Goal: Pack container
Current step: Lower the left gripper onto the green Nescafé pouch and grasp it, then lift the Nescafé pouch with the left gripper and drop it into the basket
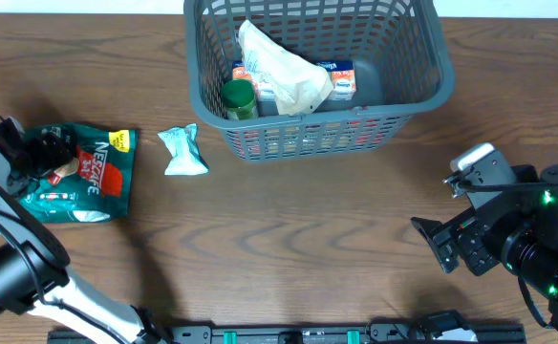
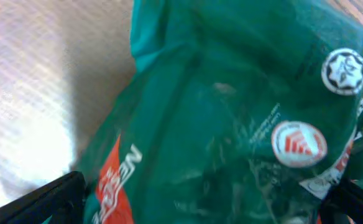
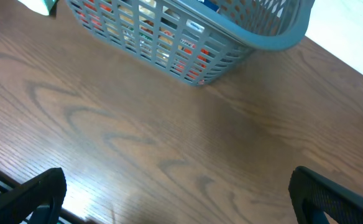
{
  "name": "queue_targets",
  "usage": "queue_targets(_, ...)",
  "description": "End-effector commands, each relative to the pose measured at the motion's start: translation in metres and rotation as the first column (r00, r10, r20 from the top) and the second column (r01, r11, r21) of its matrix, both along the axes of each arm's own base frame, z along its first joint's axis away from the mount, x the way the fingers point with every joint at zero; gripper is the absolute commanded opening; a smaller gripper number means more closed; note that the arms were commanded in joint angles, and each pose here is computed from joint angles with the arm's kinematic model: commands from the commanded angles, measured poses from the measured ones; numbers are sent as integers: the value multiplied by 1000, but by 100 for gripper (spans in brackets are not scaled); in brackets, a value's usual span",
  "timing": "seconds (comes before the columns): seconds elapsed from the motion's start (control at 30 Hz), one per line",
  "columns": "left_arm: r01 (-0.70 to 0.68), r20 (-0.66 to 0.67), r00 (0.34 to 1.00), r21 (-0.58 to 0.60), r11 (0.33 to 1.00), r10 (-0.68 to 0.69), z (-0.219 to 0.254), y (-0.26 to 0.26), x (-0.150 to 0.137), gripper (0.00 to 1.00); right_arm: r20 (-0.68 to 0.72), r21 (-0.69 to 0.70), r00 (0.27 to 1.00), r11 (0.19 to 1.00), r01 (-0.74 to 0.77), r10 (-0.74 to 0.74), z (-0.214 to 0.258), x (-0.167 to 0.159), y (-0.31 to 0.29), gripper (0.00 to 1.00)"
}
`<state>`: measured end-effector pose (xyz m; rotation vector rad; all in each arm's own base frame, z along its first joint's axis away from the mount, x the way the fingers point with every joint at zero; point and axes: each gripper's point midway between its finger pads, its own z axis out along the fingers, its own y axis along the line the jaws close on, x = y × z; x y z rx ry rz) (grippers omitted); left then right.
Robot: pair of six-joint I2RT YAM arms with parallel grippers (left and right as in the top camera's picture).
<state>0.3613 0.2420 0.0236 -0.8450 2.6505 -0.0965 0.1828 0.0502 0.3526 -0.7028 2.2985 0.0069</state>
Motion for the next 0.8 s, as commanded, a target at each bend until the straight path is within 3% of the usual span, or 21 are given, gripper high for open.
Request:
queue_targets(0.0, 34, -98, 994, -133, 991, -47, -56, -27, -15, 99, -2, 4, 1000, 1000, 11, -11, 0, 0, -1, 99)
queue_targets(0.07, 32, -120, 992, -151, 988, -50, -66, -30, -18, 95, -2, 4, 1000, 1000, 11, -11, 0, 0, -1, 99)
queue_targets(0.13, 31, -135, 989, -163, 986, -53, -74, -32, -20, 77, -2, 4, 1000, 1000, 11, -11, 0, 0, -1, 99)
queue_targets(0.33, 35, -141, 988, -169, 985, -59, -78, -33, -21, 7, -2, 4, 1000, 1000, 11, -11, 0, 0, -1, 99)
queue_targets(0.57, 56, -46, 997, -242, 969, -69, -63, -45, -5, 6, -2, 4, 1000, 1000, 11, -11, 0, 0, -1, 99)
queue_targets(0.77, 116, 161, 984, -239, 964, -78, 6, -47, 29, 6, -2, 4, 1000, 1000, 11, -11, 0, 0, -1, 99)
